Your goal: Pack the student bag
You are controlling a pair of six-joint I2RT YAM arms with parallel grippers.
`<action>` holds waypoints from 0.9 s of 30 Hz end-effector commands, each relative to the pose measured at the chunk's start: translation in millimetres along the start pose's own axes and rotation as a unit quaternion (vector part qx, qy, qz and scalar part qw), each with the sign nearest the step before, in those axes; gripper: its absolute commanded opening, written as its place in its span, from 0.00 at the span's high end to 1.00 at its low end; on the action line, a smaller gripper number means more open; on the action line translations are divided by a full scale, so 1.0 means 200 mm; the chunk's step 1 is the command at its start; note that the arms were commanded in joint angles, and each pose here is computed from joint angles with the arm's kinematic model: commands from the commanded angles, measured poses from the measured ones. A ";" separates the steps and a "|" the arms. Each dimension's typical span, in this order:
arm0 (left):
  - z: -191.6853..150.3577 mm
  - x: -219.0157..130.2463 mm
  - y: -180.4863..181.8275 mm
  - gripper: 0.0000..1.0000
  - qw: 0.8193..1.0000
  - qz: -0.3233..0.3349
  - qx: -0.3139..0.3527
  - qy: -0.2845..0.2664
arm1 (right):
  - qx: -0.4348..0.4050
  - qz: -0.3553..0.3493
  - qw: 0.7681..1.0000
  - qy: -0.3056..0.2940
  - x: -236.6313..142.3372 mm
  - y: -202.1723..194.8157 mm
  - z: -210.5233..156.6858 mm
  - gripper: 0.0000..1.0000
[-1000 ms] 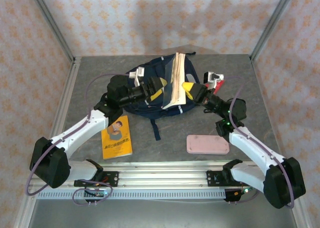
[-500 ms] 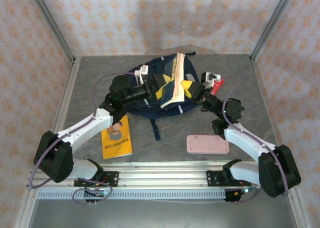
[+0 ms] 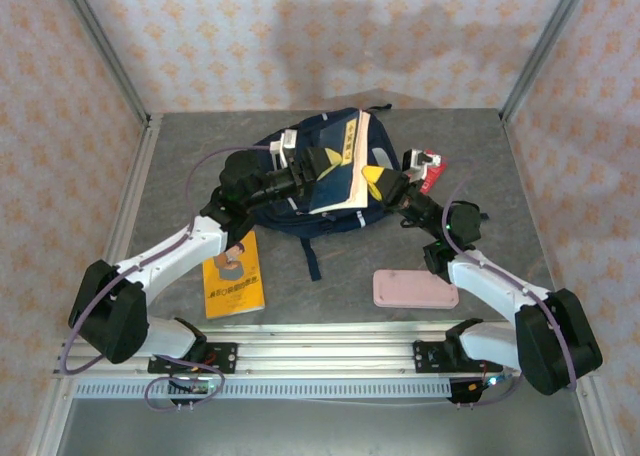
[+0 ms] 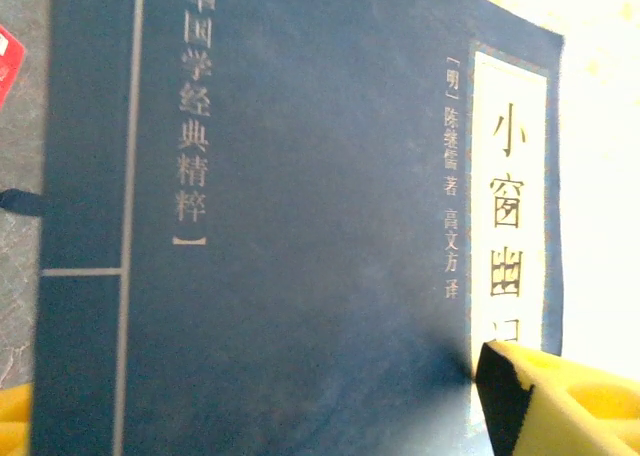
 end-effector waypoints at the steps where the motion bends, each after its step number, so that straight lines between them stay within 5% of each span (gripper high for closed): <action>1: 0.00 -0.06 -0.12 0.24 0.999 -0.017 0.044 -0.008 | -0.044 -0.023 0.999 -0.006 -0.03 -0.02 -0.01 1.00; 13: 0.00 -0.12 0.00 0.50 0.998 0.030 0.054 -0.025 | -0.091 -0.127 0.987 -0.032 -0.10 -0.12 0.00 1.00; 19: 0.00 -0.15 0.00 0.33 0.997 0.038 0.065 -0.024 | -0.102 -0.152 0.982 -0.039 -0.13 -0.15 0.00 1.00; 27: 0.00 -0.18 0.00 0.41 0.997 0.037 0.067 -0.028 | -0.102 -0.167 0.980 -0.045 -0.14 -0.18 0.01 1.00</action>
Point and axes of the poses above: each hand's point on the last joint's axis, 136 mm out from that joint toward the fingers, its own x axis out along the fingers, its own y axis along the line the jaws close on, z = x × y, the point moved 1 cm from there along -x, back along the fingers, and after that the axes turned 8 degrees about x, right-handed, at the moved point
